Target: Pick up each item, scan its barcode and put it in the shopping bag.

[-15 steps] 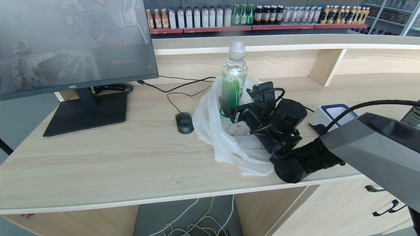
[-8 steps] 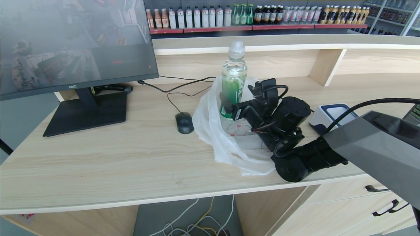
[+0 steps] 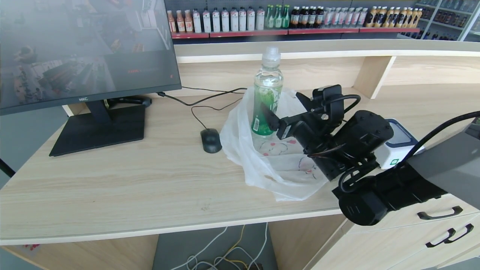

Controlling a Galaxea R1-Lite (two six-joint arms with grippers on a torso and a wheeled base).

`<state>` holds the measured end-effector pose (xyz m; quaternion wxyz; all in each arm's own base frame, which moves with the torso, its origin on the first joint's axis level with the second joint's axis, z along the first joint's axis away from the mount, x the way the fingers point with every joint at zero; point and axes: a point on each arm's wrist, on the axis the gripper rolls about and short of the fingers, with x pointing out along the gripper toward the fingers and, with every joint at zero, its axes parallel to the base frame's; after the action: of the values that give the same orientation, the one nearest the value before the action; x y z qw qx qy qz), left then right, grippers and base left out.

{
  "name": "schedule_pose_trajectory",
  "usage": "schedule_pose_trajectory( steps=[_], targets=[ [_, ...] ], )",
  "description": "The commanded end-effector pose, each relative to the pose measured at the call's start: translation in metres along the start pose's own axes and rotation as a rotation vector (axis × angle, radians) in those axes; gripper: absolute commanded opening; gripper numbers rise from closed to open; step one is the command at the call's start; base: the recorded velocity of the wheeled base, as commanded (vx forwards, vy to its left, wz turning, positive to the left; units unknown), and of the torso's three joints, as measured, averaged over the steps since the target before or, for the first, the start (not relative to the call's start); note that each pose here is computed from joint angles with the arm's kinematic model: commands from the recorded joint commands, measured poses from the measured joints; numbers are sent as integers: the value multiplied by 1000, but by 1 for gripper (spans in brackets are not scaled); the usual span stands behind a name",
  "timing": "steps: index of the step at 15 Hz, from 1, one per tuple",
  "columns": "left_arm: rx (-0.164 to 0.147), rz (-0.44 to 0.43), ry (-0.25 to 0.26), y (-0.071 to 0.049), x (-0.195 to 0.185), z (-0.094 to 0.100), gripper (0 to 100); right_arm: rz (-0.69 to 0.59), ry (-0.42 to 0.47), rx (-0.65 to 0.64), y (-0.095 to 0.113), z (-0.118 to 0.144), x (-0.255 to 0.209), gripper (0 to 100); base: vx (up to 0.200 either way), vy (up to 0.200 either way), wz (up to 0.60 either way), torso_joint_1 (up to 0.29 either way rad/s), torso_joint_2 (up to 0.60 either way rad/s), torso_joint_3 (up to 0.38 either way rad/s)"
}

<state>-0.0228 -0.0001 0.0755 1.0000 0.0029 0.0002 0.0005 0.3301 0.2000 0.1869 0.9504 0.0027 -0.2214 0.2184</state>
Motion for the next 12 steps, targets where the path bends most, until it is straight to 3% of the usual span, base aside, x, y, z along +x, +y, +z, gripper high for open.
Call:
schedule_pose_trajectory(
  steps=[1,6,11,12],
  targets=[
    [3,-1,0,0,0,0,100,6,45,-3,-4,16,-40,100,0,0,0,0,0,0],
    [2,-1,0,0,0,0,100,12,50,9,-2,44,-72,100,0,0,0,0,0,0],
    [-3,0,0,0,0,0,100,22,60,19,2,48,-81,100,0,0,0,0,0,0],
    [-3,0,0,0,0,0,100,25,64,20,3,47,-81,100,-200,0,0,2,2,7]
  ],
)
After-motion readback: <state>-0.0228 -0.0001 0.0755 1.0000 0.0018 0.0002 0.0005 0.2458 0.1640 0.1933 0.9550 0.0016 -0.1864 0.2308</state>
